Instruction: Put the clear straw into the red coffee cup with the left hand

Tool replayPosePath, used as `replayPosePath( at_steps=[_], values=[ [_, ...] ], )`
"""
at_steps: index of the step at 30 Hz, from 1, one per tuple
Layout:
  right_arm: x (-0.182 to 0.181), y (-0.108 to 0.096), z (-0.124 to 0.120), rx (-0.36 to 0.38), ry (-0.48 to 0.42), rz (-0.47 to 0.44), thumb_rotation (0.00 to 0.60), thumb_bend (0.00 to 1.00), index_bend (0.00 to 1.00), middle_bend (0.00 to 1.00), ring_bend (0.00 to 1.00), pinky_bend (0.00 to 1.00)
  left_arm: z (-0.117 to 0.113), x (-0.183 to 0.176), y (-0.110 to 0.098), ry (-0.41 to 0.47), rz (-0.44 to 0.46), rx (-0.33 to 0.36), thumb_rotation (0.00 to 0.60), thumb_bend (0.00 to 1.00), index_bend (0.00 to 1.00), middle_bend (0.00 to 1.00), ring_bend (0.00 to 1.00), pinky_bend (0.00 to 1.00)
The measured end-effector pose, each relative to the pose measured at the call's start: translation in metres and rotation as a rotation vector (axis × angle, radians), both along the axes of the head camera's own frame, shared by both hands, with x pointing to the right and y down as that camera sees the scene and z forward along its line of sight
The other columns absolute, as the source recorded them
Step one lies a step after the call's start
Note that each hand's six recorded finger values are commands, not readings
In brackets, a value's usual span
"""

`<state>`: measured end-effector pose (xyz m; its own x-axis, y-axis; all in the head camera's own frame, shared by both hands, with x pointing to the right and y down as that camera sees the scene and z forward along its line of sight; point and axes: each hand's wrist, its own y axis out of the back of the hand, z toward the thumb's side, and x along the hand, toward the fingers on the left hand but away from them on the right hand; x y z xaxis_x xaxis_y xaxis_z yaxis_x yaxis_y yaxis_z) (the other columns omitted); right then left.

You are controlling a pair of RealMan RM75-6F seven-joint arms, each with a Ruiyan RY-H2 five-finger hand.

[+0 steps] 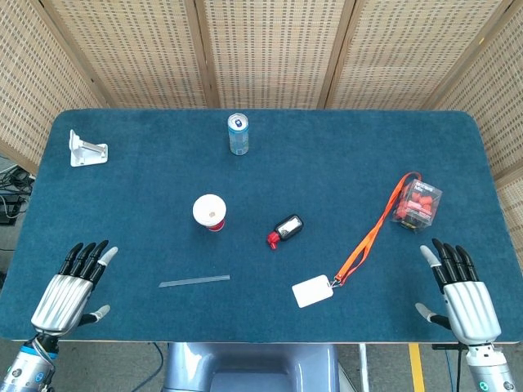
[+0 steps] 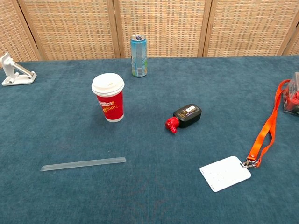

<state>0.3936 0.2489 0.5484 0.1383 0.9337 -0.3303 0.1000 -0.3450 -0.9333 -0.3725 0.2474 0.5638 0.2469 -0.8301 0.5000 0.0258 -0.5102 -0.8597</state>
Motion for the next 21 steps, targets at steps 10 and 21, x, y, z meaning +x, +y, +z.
replayPosePath(
  at_steps=[10, 21],
  values=[
    [0.000, 0.000, -0.003, 0.006, -0.009, 0.002, 0.600, 0.06, 0.12, 0.00, 0.00, 0.00, 0.021, 0.010, 0.017, 0.037, -0.007, -0.106, 0.600, 0.28, 0.33, 0.00, 0.00, 0.01],
    [0.001, -0.001, -0.005, 0.010, -0.015, 0.007, 0.600, 0.06, 0.12, 0.00, 0.00, 0.00, 0.055, 0.027, 0.014, 0.036, -0.015, -0.181, 0.600, 0.38, 0.40, 0.00, 0.00, 0.02]
  ],
)
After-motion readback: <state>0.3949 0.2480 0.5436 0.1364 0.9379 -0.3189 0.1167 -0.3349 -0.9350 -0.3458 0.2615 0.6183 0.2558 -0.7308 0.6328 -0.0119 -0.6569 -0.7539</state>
